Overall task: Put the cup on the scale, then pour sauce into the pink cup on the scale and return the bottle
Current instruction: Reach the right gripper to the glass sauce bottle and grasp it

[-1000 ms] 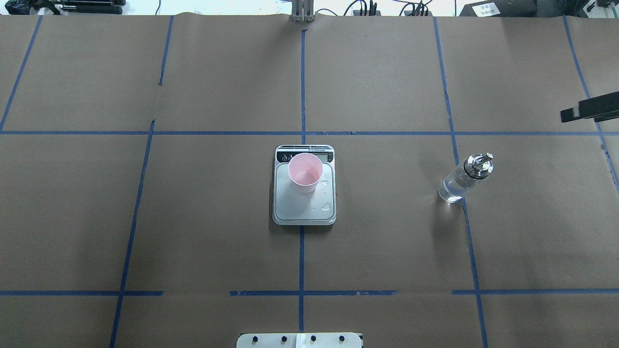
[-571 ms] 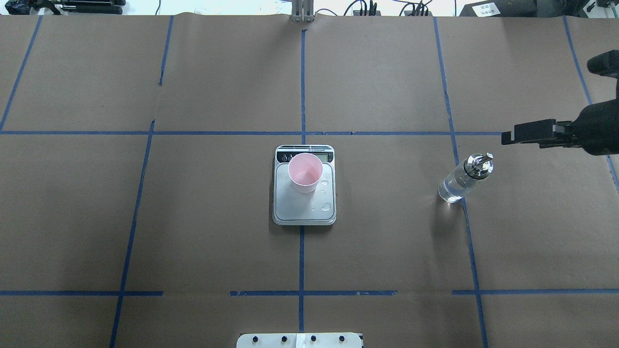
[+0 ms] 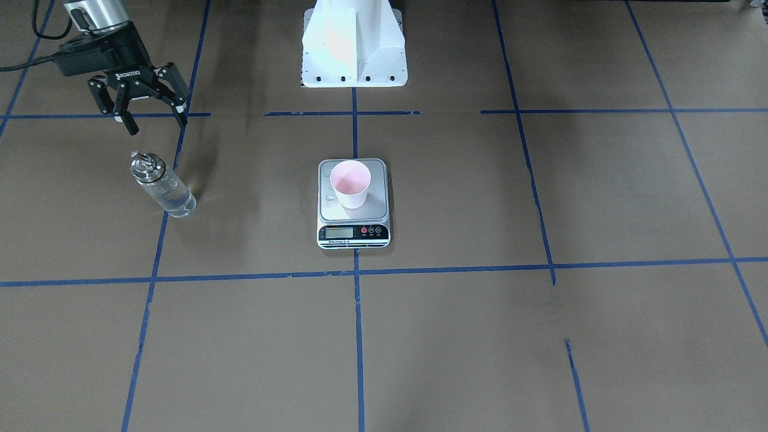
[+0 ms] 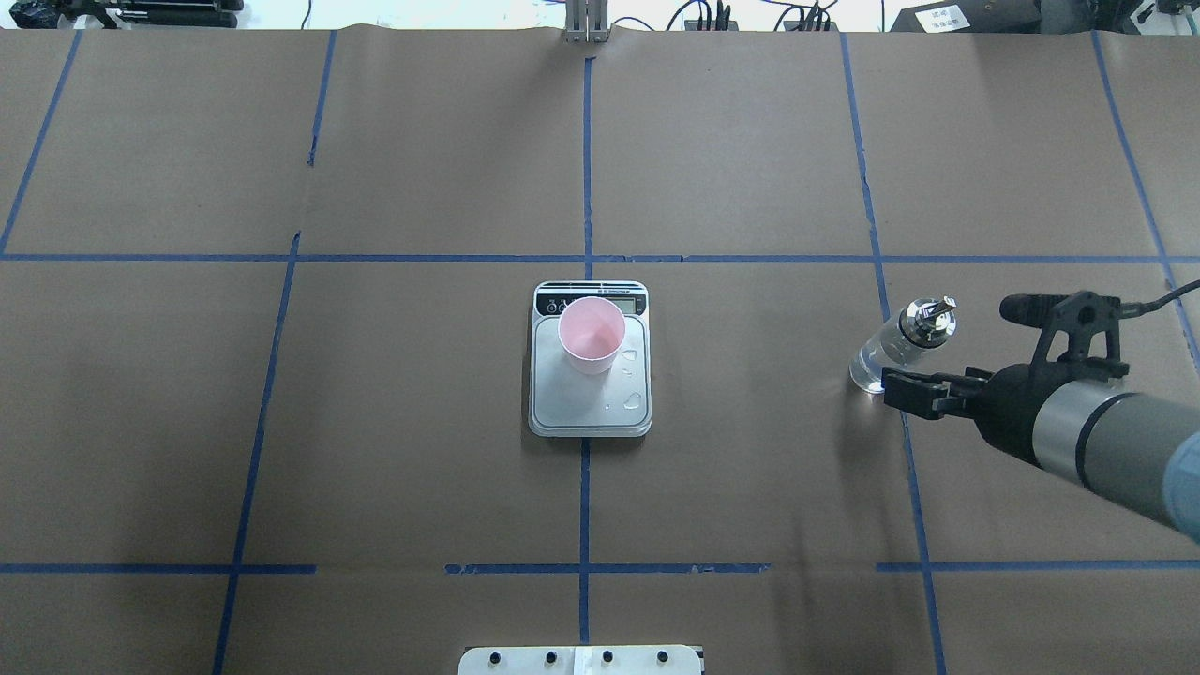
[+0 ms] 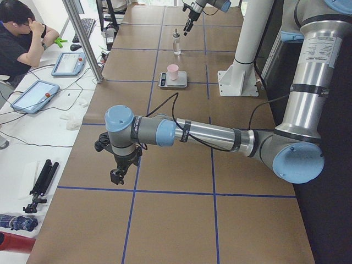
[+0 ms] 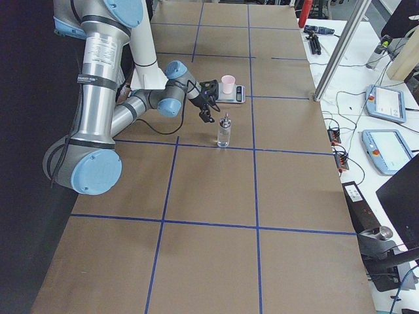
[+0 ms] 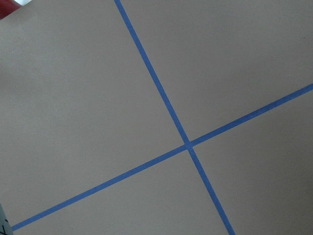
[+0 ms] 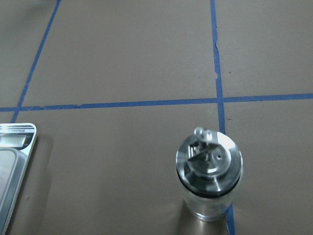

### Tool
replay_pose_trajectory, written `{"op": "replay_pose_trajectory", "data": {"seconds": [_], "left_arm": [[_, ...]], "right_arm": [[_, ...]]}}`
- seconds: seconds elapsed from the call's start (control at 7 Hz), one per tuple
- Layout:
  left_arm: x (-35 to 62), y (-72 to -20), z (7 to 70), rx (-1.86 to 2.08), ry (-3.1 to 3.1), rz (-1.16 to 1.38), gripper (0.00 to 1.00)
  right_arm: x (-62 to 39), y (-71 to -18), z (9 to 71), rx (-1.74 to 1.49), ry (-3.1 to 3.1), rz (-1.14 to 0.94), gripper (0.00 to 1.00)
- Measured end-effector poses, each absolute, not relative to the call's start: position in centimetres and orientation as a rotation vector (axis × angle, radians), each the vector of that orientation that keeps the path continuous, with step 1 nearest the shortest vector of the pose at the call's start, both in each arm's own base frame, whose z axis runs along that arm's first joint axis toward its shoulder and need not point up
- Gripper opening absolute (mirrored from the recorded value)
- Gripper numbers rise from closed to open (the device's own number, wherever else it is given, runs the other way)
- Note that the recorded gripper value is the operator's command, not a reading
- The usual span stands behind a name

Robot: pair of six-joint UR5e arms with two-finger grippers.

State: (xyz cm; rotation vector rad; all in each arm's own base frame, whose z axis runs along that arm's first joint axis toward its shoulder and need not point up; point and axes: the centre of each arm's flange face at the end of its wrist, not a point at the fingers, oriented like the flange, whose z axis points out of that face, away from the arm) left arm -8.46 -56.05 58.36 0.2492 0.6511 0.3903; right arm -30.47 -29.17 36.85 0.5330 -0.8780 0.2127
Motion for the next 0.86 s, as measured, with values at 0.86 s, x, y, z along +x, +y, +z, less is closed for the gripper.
{"op": "replay_pose_trajectory", "data": {"seconds": [0.86], "left_arm": [[-8.3, -56.0, 58.9, 0.218, 0.676, 0.328, 1.00]], "right_arm": [[-38.4, -29.0, 45.6, 0.809, -0.784, 0.287, 1.00]]}}
